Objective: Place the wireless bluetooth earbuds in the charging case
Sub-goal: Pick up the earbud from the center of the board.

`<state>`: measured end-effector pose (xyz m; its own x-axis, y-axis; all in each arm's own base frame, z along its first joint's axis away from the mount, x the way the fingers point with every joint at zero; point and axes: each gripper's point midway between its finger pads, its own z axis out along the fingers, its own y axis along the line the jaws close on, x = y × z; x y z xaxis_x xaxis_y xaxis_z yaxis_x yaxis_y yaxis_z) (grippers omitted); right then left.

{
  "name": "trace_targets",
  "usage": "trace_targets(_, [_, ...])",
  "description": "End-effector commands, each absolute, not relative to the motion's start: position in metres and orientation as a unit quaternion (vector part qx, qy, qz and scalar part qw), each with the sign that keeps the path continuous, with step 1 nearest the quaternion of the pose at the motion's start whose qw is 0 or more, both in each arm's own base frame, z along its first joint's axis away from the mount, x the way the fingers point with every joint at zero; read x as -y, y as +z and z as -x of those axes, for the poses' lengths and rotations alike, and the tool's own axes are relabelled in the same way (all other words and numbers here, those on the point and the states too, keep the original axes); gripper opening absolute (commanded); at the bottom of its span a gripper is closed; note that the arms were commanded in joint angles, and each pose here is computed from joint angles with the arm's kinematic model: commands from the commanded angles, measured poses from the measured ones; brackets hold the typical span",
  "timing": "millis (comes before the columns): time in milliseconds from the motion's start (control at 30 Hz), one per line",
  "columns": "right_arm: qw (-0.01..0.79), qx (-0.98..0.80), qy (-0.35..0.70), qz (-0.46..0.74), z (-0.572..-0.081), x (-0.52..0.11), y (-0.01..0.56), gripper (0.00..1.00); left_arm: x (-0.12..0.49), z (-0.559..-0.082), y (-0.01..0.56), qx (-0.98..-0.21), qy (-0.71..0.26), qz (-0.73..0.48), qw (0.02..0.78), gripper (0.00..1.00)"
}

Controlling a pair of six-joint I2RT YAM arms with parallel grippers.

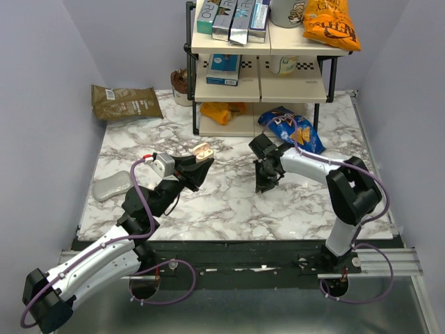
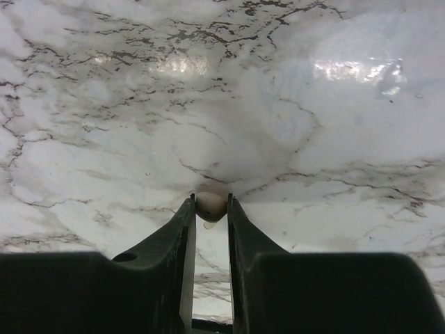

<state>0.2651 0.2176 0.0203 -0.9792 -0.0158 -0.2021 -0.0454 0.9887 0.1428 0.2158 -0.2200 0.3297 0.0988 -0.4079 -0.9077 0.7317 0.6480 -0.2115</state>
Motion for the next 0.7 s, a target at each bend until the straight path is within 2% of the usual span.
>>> trace_targets(0, [0.205, -0.976, 0.064, 0.018, -0.288, -0.210, 0.067, 0.01, 0.220, -0.214, 0.329, -0.544, -0.395, -0.147, 0.726, 0.00])
trace_targets(300, [0.372, -0.920, 0.090, 0.085, -0.299, -0.227, 0.194, 0.01, 0.221, -0.216, 0.336, -0.536, -0.396, -0.144, 0.731, 0.00])
trace_targets(500, [0.521, -0.838, 0.075, 0.146, -0.280, -0.233, 0.314, 0.01, 0.232, -0.217, 0.345, -0.524, -0.400, -0.167, 0.733, 0.00])
trace_targets(667, [0.597, -0.782, 0.082, 0.157, -0.260, -0.230, 0.378, 0.01, 0.240, -0.219, 0.363, -0.502, -0.412, -0.171, 0.741, 0.00])
